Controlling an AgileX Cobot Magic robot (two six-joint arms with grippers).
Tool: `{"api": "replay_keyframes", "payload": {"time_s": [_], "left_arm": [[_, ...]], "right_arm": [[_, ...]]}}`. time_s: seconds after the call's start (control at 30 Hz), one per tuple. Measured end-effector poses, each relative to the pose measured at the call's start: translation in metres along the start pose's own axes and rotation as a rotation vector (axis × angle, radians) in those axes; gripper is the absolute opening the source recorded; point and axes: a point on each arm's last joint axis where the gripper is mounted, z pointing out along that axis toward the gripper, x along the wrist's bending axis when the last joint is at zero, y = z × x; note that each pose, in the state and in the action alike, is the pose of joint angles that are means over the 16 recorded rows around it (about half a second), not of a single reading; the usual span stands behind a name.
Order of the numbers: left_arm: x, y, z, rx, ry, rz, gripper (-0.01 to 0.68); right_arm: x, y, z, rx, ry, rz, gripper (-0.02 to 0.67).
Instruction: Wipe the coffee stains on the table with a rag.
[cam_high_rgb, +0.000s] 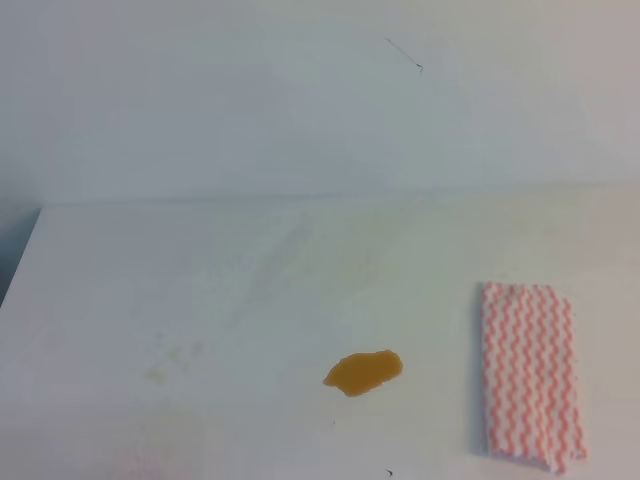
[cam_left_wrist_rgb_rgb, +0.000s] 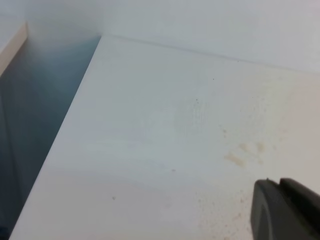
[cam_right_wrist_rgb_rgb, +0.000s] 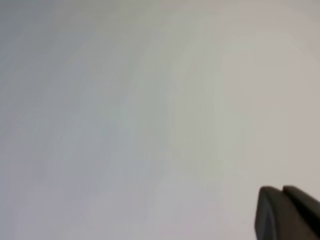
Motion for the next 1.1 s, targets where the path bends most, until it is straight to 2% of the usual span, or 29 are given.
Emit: {"api": "replay_keyframes", "payload": {"time_s": [0.3,0.43,0.57,0.7,0.8,1.1], "left_arm": [[0.0,0.0,0.0,0.0,0.0,0.0,0.001],[0.0,0.0,0.0,0.0,0.0,0.0,0.001],[0.0,0.0,0.0,0.0,0.0,0.0,0.001],[0.0,0.0,0.0,0.0,0.0,0.0,0.001],[0.0,0.0,0.0,0.0,0.0,0.0,0.001],[0.0,0.0,0.0,0.0,0.0,0.0,0.001]], "right_arm": [[0.0,0.058,0.02,-0.22,-0.106,-0.072,-0.004],[0.005,0.087,0.038,-0.224,-0.124,-0.13,-0.004],[0.012,0.108,0.062,-0.157,-0.12,-0.174,-0.004],[0.019,0.115,0.098,-0.005,-0.088,-0.181,-0.004],[0.025,0.108,0.129,0.159,-0.045,-0.176,-0.004],[0.04,0.041,0.213,0.766,0.146,-0.186,-0.004]]}}
